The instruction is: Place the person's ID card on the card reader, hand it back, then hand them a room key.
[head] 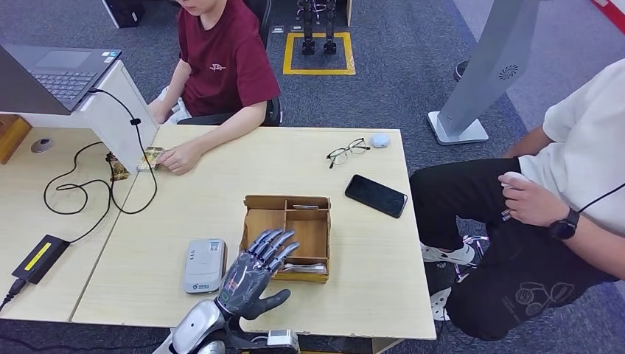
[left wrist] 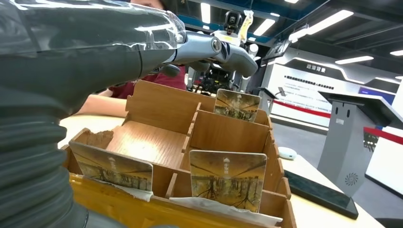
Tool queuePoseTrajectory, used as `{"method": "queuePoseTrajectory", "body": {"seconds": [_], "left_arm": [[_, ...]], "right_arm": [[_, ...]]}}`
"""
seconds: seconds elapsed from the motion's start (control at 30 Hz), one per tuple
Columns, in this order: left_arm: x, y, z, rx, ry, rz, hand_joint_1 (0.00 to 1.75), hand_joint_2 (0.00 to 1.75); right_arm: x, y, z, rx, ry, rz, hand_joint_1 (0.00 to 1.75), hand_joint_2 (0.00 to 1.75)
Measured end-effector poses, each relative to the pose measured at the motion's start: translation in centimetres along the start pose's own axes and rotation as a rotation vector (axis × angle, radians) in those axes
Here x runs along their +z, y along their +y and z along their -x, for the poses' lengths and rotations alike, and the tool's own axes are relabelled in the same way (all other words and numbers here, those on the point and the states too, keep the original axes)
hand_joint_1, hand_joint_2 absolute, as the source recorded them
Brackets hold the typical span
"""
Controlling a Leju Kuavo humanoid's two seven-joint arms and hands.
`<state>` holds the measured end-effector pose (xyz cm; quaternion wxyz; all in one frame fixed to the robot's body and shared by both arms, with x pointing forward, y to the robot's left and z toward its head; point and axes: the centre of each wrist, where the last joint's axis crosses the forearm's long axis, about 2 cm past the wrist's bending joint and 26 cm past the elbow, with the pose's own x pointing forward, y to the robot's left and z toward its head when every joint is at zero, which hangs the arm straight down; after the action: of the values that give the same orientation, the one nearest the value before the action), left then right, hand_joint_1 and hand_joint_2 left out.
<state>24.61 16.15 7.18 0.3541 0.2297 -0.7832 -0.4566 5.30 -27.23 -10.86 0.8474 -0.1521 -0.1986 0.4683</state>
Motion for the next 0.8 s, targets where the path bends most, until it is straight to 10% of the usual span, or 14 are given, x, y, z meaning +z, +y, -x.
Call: {"method": "queuePoseTrajectory", "body": {"seconds": [0.63, 0.77, 0.8], "left_arm": [[-0.2, -0.6, 1.5, -0.052, 0.057, 0.015, 0.0, 1.75], [-0.2, -0.5, 1.6, -0.05, 0.063, 0.011, 1.75, 1.75], [-0.2, -0.5, 1.6, -0.044, 0.065, 0.012, 1.75, 1.75]], "right_arm": [[0.0, 0.0, -0.1, 0.014, -0.005, -0.002, 0.0, 1.75], [0.0, 0.0, -0.1, 0.014, -0.005, -0.002, 0.0, 1.75], [0.0, 0.0, -0.1, 0.014, -0.005, -0.002, 0.0, 1.75]]}}
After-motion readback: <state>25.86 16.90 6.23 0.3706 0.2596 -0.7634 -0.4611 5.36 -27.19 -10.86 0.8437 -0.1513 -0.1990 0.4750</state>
